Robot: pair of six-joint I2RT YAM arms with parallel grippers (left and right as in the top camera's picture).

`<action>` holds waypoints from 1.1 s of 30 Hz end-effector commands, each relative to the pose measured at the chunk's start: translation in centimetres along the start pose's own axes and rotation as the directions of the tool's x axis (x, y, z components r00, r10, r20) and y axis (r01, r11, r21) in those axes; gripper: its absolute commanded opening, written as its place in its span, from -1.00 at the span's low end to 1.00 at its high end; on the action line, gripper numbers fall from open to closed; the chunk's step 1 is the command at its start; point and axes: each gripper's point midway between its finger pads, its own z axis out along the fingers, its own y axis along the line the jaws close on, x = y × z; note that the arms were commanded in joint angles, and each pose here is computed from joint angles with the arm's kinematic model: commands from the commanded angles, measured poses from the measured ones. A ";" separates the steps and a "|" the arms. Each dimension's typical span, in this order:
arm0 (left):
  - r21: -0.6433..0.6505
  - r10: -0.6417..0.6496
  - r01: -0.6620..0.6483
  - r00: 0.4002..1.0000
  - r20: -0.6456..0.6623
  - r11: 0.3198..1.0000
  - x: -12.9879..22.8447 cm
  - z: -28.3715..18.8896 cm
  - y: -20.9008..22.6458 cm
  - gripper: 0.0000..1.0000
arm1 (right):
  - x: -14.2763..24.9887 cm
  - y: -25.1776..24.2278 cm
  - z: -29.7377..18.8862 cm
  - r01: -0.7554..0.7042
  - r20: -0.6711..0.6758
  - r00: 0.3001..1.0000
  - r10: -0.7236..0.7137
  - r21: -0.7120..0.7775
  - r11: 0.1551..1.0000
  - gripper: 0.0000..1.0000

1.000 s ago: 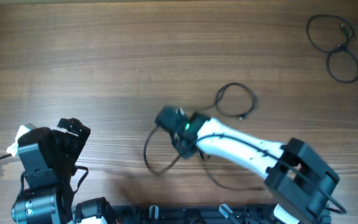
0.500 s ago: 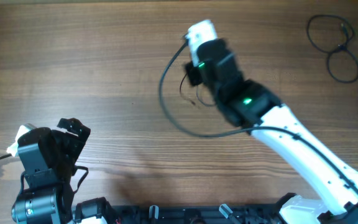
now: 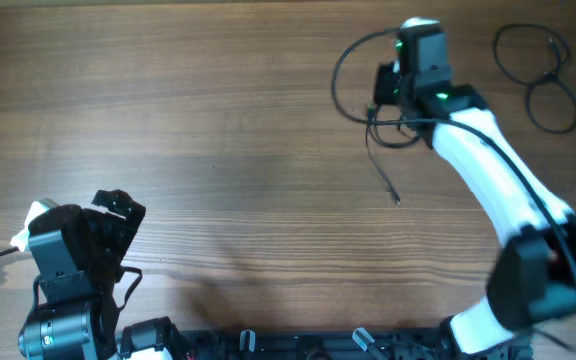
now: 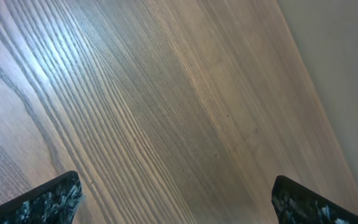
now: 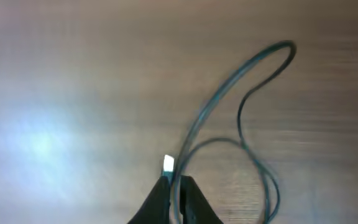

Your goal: Untangle cables

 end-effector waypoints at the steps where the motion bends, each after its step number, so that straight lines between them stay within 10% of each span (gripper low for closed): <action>1: 0.003 -0.008 0.008 1.000 0.007 1.000 -0.2 -0.1 0.0 1.00 | 5.7 0.9 5.1 0.332 -0.163 0.926 -0.341 -0.081 0.940 -0.76; 3: 0.003 -0.008 0.008 1.000 0.007 1.000 -0.2 -0.1 0.0 1.00 | 6.8 0.9 5.7 0.317 -0.197 0.924 -0.329 -0.088 0.944 -0.72; 11: 0.003 -0.008 0.008 1.000 0.007 1.000 -0.2 -0.1 0.0 1.00 | 9.8 2.2 4.7 0.364 -0.271 0.865 -0.423 -0.241 0.900 0.75; 13: 0.003 -0.008 0.008 1.000 0.007 1.000 -0.2 -0.1 0.0 1.00 | 11.4 3.8 3.8 0.385 -0.266 0.826 -0.497 -0.379 0.842 0.78; 27: 0.003 -0.007 0.007 1.000 0.007 1.000 -0.2 -0.1 0.0 1.00 | 13.7 3.9 7.5 0.463 -0.258 0.766 -0.589 -0.415 0.784 0.18; 31: 0.003 -0.008 0.008 1.000 0.007 1.000 -0.2 -0.1 0.0 1.00 | 15.0 3.5 7.9 0.452 -0.304 0.749 -0.589 -0.417 0.789 -0.88; 33: 0.003 -0.008 0.008 1.000 0.007 1.000 -0.2 -0.1 0.0 1.00 | 15.6 2.2 7.5 0.411 -0.386 0.756 -0.529 -0.350 0.842 -0.91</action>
